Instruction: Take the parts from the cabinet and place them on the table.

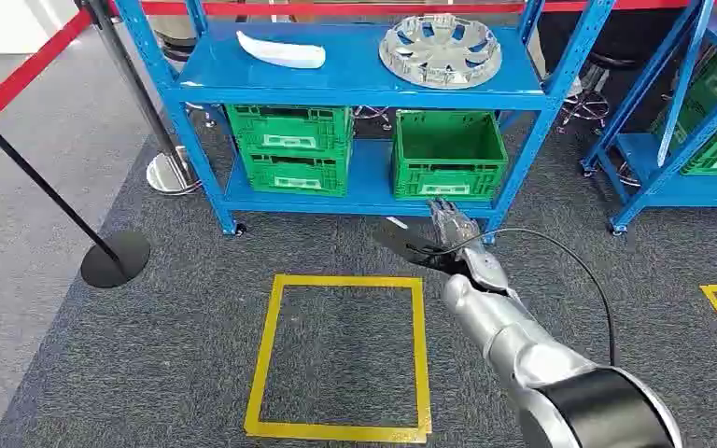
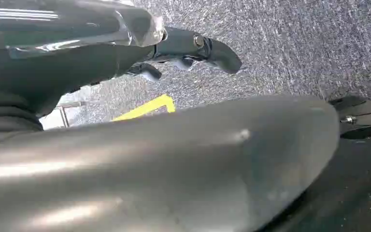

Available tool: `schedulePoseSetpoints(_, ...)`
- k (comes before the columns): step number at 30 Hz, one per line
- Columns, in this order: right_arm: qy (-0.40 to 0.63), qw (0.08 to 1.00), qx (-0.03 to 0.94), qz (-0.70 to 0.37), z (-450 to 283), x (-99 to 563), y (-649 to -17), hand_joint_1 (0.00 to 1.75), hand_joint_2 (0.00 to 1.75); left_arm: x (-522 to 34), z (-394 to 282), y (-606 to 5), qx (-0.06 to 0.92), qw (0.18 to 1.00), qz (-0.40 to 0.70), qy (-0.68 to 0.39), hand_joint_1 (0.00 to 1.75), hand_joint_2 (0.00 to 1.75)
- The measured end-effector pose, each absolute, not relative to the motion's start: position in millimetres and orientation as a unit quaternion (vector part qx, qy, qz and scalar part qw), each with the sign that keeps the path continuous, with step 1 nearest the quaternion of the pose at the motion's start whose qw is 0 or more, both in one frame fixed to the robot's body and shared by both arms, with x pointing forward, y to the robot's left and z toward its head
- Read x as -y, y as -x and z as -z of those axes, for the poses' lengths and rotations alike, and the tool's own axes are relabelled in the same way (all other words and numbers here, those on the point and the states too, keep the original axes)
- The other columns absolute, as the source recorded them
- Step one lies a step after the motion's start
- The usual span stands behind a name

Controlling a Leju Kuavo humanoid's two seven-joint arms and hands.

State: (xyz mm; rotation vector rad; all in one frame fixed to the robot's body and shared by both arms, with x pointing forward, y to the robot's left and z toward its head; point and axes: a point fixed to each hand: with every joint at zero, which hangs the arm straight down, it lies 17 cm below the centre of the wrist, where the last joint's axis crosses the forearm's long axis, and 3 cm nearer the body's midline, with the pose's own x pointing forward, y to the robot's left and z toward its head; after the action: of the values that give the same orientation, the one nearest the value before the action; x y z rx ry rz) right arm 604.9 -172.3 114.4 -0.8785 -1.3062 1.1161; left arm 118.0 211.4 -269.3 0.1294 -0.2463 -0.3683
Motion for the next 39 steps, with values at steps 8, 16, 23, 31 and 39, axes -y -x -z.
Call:
schedulePoseSetpoints(8,0.369,0.565,0.563,-0.478,-116,162,-604,0.00,0.00,-213,269,-119,0.124,0.974,0.178,-0.067,0.00,0.00)
schedulePoseSetpoints(16,0.365,0.561,0.567,-0.480,-117,156,-603,0.00,0.00,-213,269,-118,0.124,0.974,0.176,-0.067,0.00,0.00)
schedulePoseSetpoints(23,0.361,0.560,0.569,-0.481,-117,152,-601,0.00,0.00,-215,270,-119,0.125,0.974,0.174,-0.069,0.00,0.00)
schedulePoseSetpoints(31,0.361,0.558,0.573,-0.480,-120,149,-602,0.00,0.00,-213,269,-120,0.129,0.974,0.177,-0.067,0.00,0.00)
schedulePoseSetpoints(39,0.361,0.560,0.568,-0.483,-113,152,-599,0.00,0.00,-214,269,-119,0.129,0.973,0.179,-0.067,0.00,0.00)
